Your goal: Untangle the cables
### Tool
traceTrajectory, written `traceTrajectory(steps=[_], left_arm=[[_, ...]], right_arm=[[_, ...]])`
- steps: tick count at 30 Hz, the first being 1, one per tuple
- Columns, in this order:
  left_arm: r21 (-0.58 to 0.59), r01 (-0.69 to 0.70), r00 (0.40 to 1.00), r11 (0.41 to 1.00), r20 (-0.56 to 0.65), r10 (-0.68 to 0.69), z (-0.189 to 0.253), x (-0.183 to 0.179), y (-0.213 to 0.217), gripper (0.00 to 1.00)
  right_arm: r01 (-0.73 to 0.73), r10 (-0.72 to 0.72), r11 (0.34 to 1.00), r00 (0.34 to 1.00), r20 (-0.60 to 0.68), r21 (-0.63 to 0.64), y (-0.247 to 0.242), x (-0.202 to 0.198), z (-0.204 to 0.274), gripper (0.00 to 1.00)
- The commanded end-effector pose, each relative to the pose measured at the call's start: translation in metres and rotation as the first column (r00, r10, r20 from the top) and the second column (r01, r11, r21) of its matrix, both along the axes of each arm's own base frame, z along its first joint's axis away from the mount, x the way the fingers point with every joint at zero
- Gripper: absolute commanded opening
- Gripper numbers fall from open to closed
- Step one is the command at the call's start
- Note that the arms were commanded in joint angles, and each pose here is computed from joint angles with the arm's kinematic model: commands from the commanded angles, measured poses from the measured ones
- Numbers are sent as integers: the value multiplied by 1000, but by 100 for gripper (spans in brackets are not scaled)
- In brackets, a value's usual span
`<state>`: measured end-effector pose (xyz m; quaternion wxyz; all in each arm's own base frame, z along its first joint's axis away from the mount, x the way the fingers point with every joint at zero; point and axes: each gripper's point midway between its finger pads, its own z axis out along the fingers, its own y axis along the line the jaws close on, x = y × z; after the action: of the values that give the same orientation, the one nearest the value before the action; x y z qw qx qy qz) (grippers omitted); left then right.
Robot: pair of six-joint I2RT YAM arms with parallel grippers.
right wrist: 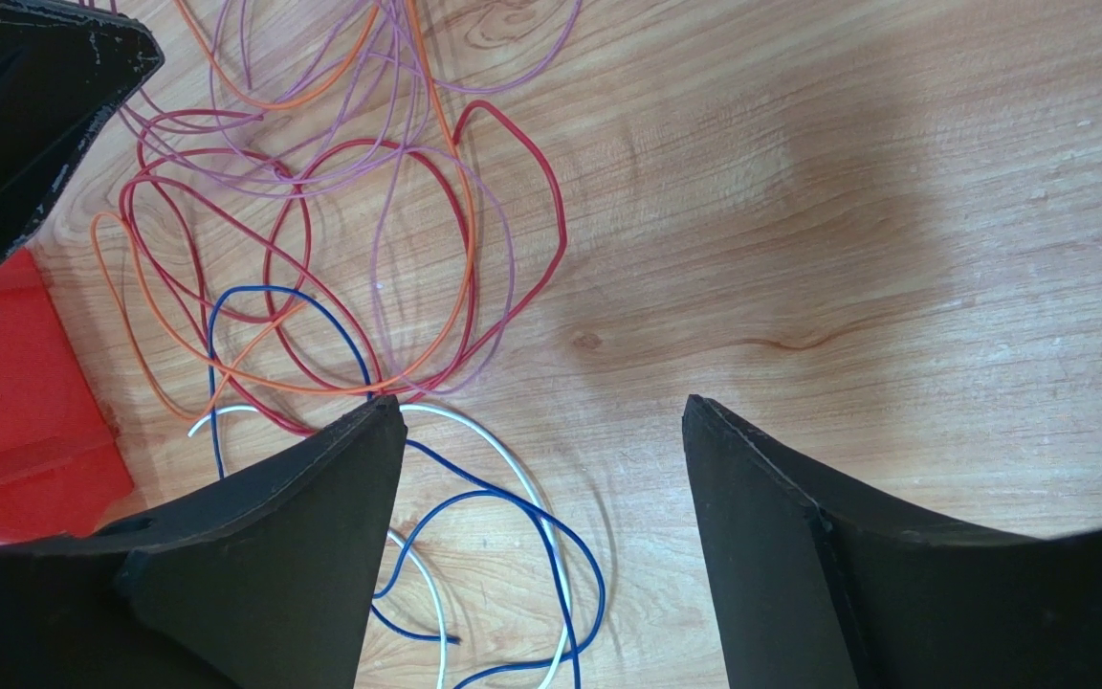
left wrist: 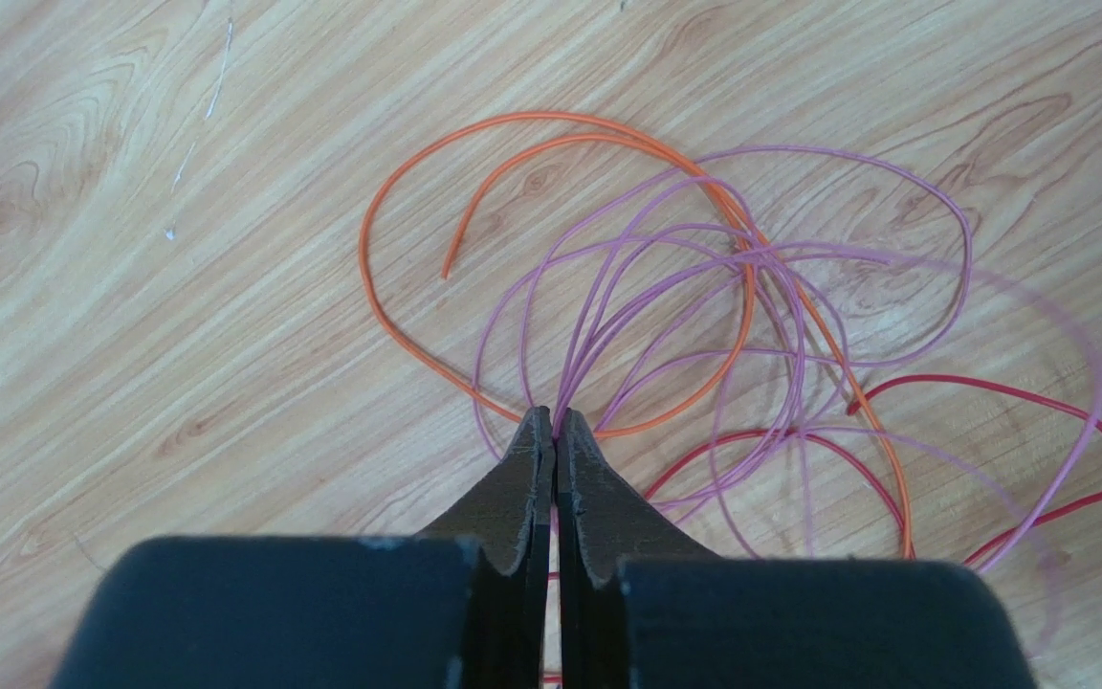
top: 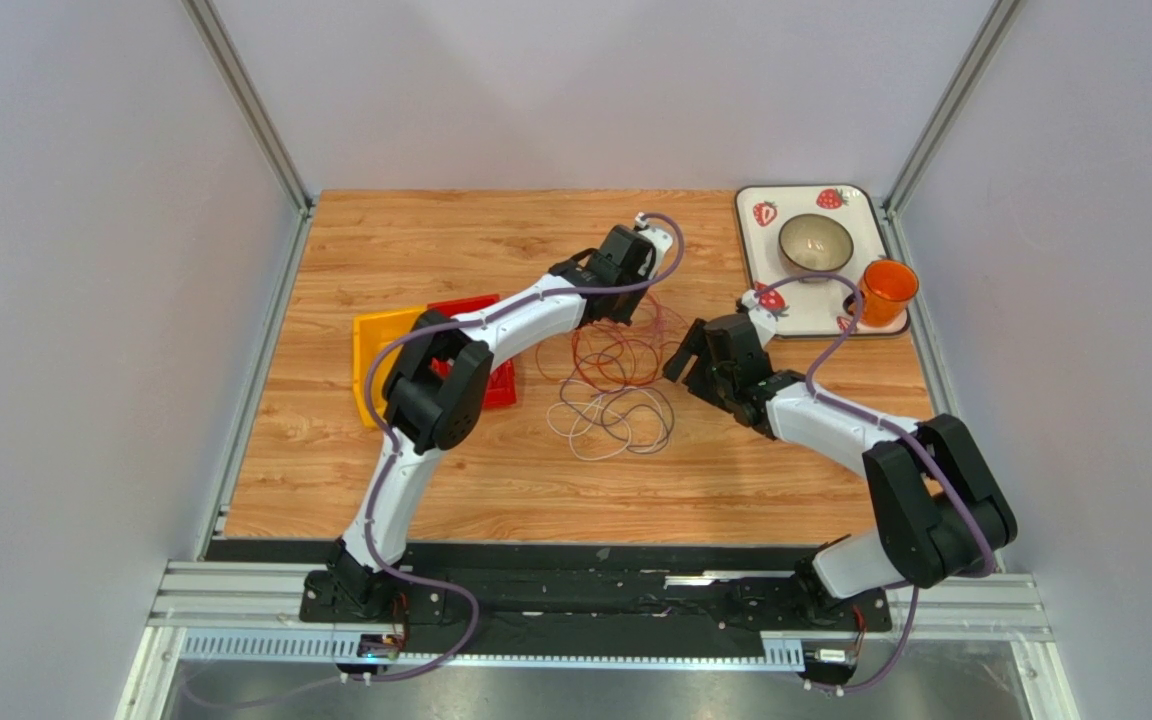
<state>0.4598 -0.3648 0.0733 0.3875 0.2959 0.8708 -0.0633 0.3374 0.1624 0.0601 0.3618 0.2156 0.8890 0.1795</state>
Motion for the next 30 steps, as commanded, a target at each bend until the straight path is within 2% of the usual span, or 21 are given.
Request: traceTrajectory(steps=[1, 3, 13, 20, 27, 30], left_arm=[[-65, -15, 998, 998, 59, 18, 41, 7, -9, 0], [-71, -25, 997, 997, 77, 31, 61, 6, -5, 0], [-213, -56, 959, 975, 260, 112, 230, -16, 28, 0], [-253, -82, 913, 964, 368, 174, 305, -45, 61, 0], [-267, -120, 836, 956, 493, 242, 374, -69, 103, 0], [-288, -85, 818, 954, 526, 232, 399, -76, 106, 0]], right_arm=[[-7, 6, 1000, 998, 68, 21, 6, 17, 20, 75], [-7, 6, 1000, 998, 69, 20, 6, 16, 21, 75], [-9, 8, 1000, 998, 67, 22, 5, 14, 20, 75], [-14, 10, 999, 995, 97, 36, 8, 18, 25, 75], [-15, 11, 999, 995, 98, 38, 8, 18, 26, 75], [-16, 13, 999, 995, 96, 38, 8, 17, 25, 75]])
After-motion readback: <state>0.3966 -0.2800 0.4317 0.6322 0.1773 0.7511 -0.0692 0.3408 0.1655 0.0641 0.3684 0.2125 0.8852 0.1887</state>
